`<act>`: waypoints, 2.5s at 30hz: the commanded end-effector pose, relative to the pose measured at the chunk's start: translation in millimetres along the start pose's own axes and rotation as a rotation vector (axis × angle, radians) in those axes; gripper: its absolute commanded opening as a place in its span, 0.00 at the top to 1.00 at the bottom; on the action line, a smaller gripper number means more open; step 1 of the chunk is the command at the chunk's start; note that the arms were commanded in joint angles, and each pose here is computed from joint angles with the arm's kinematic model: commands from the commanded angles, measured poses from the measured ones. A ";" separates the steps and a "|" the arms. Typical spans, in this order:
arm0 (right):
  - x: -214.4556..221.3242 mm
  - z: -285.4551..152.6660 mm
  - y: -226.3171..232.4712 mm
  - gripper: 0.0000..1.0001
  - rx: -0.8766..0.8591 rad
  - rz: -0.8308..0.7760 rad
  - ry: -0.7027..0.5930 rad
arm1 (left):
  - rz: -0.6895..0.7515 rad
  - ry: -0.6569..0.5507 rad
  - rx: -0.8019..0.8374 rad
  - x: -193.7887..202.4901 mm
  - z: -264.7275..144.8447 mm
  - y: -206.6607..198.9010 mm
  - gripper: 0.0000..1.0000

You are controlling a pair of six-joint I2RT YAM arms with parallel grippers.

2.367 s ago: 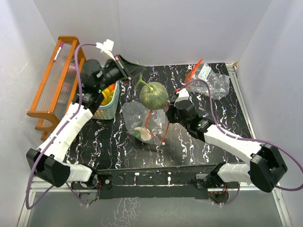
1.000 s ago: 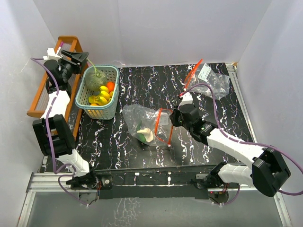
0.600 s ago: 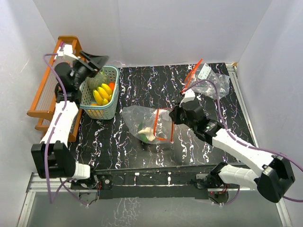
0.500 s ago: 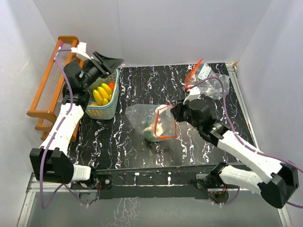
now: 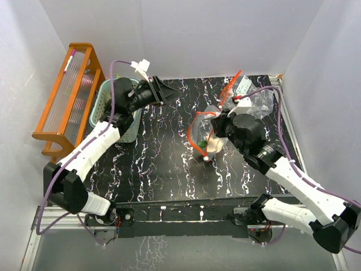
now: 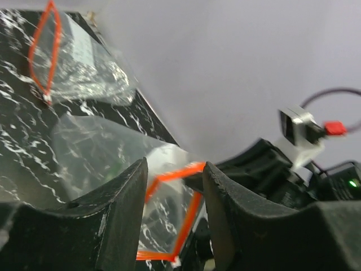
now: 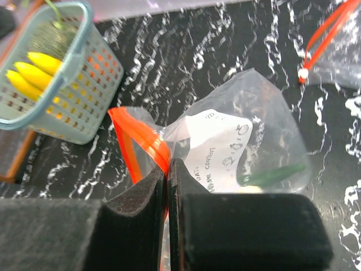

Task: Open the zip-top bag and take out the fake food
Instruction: Place the fake fruit in the bin, then pick up the fake vegetable from the zipper food storage bag.

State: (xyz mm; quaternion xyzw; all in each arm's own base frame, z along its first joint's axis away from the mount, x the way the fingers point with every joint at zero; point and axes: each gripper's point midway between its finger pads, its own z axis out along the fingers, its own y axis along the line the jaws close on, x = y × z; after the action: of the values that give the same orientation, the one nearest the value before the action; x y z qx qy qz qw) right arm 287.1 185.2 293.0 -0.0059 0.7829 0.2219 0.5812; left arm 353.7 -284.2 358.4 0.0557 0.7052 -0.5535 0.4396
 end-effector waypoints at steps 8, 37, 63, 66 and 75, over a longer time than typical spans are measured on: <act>61.3 59.6 -5.7 0.92 0.031 0.029 0.072 | 0.094 0.194 -0.050 129.6 -9.0 -10.0 0.59; 52.9 59.3 10.8 0.92 -0.035 0.087 0.063 | -0.144 0.153 -0.347 203.6 33.1 81.9 0.76; 68.7 61.7 12.7 0.92 -0.059 0.084 0.100 | -0.071 0.313 -0.332 294.0 90.6 122.6 0.44; 68.7 60.3 12.7 0.92 -0.061 0.086 0.101 | -0.040 0.302 -0.342 293.2 94.3 128.1 0.51; 60.5 53.0 8.3 0.92 -0.046 0.081 0.076 | -0.001 0.343 -0.266 305.9 99.0 126.4 1.00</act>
State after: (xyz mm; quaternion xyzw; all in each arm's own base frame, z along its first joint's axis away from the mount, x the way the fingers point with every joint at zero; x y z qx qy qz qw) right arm 309.5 227.6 197.9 -0.0060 0.8276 0.2437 0.5056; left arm 299.9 -430.8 50.9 0.0604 0.8527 -0.4116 0.3160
